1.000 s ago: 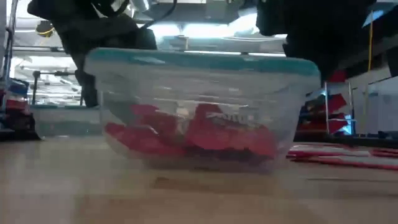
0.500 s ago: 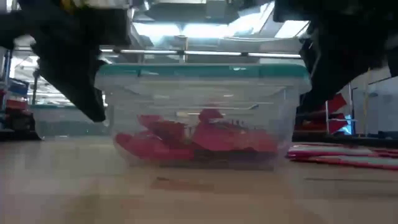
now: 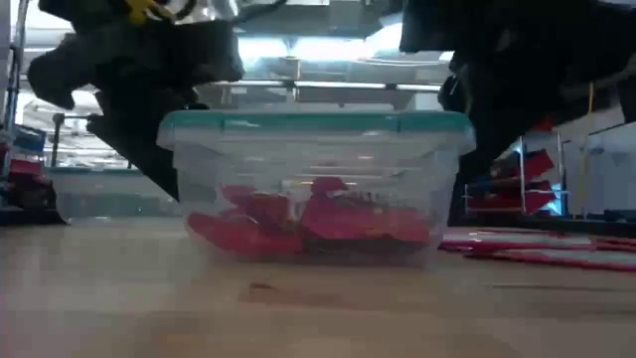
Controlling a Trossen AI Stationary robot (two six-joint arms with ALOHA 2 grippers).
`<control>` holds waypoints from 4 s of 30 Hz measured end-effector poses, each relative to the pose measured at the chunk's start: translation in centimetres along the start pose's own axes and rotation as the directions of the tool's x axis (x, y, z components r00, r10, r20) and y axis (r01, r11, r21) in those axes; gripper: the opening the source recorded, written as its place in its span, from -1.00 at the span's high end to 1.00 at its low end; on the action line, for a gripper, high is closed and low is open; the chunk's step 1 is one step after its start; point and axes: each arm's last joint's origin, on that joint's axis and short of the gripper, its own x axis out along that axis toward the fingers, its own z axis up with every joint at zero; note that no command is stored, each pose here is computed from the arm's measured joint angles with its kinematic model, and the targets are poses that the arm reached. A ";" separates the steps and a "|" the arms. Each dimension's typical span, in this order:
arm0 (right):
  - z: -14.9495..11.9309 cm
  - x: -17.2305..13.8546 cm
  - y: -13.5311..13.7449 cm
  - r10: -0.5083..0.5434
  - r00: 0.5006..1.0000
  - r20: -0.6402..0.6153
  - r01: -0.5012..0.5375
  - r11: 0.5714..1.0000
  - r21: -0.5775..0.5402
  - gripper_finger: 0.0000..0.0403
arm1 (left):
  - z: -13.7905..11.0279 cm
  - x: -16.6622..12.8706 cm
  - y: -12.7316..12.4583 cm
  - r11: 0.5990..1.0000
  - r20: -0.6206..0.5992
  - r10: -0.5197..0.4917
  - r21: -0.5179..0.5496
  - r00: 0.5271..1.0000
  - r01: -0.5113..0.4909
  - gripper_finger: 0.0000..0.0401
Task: Sort candy
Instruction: Move the rectangular transparent bin
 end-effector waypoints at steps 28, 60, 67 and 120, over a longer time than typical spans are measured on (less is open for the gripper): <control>2.4 -3.7 -3.4 -0.022 0.998 -0.062 0.019 0.999 -0.049 0.05 | 5.5 -1.9 4.3 0.999 0.056 -0.028 0.018 0.998 0.027 -0.24; -6.3 -4.8 -16.6 -0.311 0.837 -0.450 0.389 0.917 0.090 0.05 | 19.5 4.8 20.6 0.975 0.359 0.208 -0.001 0.910 -0.223 -0.22; -6.8 -3.3 -19.3 -0.432 0.788 -0.438 0.548 0.817 0.180 0.05 | 22.1 3.9 22.5 0.977 0.628 0.194 -0.056 0.754 -0.205 -0.22; -4.5 -9.3 -12.4 -0.145 0.961 0.235 0.057 0.937 0.345 0.05 | 18.3 5.9 22.8 0.925 0.345 0.380 -0.122 0.858 -0.360 -0.19</control>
